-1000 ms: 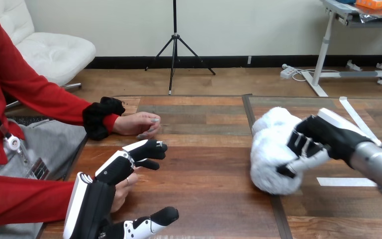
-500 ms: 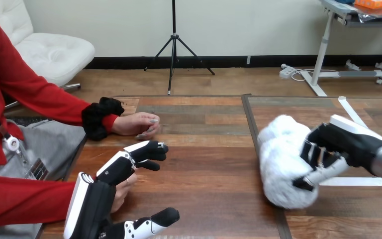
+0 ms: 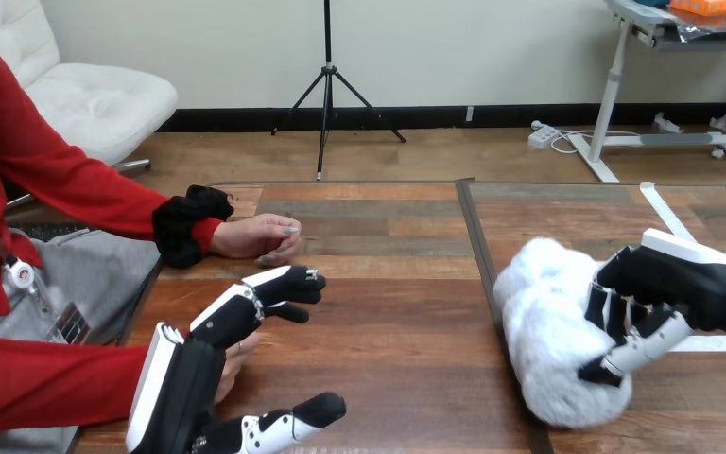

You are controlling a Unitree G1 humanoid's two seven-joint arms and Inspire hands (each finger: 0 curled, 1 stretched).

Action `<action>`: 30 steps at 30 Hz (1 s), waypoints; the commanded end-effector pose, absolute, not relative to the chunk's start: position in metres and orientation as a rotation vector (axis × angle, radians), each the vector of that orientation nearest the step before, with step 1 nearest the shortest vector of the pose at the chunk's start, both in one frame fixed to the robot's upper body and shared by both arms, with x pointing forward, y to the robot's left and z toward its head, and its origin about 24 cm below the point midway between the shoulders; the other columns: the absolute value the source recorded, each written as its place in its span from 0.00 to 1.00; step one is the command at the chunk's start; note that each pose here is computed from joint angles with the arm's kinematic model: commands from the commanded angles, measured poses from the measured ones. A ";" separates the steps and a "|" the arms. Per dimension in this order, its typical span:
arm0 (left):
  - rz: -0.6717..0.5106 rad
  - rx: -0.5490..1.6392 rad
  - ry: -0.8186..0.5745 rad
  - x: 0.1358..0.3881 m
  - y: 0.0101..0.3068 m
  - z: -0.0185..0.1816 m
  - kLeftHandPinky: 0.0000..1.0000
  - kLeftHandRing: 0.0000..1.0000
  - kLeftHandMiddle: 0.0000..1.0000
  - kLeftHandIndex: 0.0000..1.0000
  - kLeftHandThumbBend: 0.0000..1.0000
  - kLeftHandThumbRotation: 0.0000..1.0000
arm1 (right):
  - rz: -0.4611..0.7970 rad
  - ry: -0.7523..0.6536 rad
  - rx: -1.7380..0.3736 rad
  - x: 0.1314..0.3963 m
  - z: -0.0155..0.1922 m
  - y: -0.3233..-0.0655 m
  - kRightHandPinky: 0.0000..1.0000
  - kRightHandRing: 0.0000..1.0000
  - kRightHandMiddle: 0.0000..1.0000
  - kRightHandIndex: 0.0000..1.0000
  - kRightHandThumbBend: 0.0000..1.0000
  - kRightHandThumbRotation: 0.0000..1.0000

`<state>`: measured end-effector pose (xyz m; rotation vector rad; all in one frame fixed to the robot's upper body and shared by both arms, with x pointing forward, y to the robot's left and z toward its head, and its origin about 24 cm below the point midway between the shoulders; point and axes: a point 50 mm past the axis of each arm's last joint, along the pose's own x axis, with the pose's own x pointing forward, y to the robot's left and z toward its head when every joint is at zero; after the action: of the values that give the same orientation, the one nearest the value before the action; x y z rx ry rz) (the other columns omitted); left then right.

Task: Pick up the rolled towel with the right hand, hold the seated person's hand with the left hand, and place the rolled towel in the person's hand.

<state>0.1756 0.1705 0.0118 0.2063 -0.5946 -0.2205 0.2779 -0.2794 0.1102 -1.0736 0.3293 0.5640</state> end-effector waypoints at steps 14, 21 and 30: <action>-0.249 0.201 -0.722 0.205 0.171 0.037 0.62 0.70 0.73 0.73 0.82 0.44 | 0.545 0.146 -1.247 0.275 0.203 -0.271 0.21 0.29 0.37 0.44 0.85 0.00; -0.251 0.197 -0.722 0.206 0.170 0.037 0.62 0.70 0.73 0.73 0.82 0.44 | 0.495 0.174 -1.284 0.274 0.208 -0.273 0.32 0.39 0.46 0.52 0.88 0.02; -0.257 0.192 -0.721 0.207 0.169 0.037 0.62 0.70 0.73 0.73 0.82 0.44 | 0.455 0.207 -1.336 0.277 0.213 -0.274 0.48 0.54 0.59 0.65 0.85 0.15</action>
<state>0.1954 0.1720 0.0266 0.1985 -0.6681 -0.2432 0.2731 -0.2773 0.1846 -1.2652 0.2841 0.5278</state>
